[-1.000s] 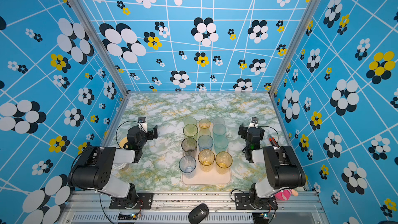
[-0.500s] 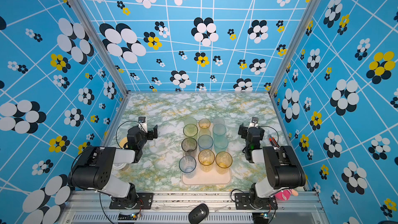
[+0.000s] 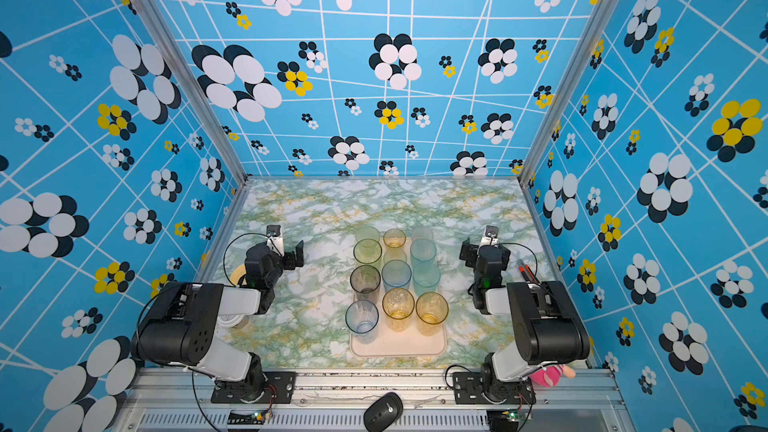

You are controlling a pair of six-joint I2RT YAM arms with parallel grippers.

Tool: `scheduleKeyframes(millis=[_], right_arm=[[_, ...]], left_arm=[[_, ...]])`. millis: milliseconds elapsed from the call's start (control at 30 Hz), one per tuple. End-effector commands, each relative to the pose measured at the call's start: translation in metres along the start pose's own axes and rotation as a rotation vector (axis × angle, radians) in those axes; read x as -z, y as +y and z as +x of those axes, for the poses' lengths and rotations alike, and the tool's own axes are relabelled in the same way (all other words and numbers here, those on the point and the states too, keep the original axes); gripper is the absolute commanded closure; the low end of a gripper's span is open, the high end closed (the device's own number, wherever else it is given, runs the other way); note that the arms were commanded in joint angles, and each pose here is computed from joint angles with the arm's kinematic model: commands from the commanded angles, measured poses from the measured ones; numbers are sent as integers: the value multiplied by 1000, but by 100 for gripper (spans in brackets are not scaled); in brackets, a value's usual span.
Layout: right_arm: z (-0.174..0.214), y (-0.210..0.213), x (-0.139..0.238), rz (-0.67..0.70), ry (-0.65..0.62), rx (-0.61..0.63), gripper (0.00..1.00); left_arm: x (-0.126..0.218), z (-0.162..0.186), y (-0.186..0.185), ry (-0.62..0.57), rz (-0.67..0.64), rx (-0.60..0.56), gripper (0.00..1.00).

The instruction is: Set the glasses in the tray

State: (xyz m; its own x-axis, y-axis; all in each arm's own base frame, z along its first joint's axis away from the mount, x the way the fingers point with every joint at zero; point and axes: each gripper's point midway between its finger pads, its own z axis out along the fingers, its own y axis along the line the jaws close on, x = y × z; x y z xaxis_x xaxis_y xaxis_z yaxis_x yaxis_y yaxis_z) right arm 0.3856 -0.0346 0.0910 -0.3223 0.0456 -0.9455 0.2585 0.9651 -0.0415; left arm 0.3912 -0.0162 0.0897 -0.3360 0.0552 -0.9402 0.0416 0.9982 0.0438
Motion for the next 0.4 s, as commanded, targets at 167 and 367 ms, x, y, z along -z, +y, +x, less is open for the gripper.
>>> scheduleKeyframes(millis=[167, 367], right_arm=[[-7, 2, -3, -8, -25, 6, 1], [-7, 2, -3, -8, -26, 5, 1]], left_arm=[[-3, -7, 1, -9, 7, 16, 1], [-4, -7, 3, -5, 10, 27, 1]])
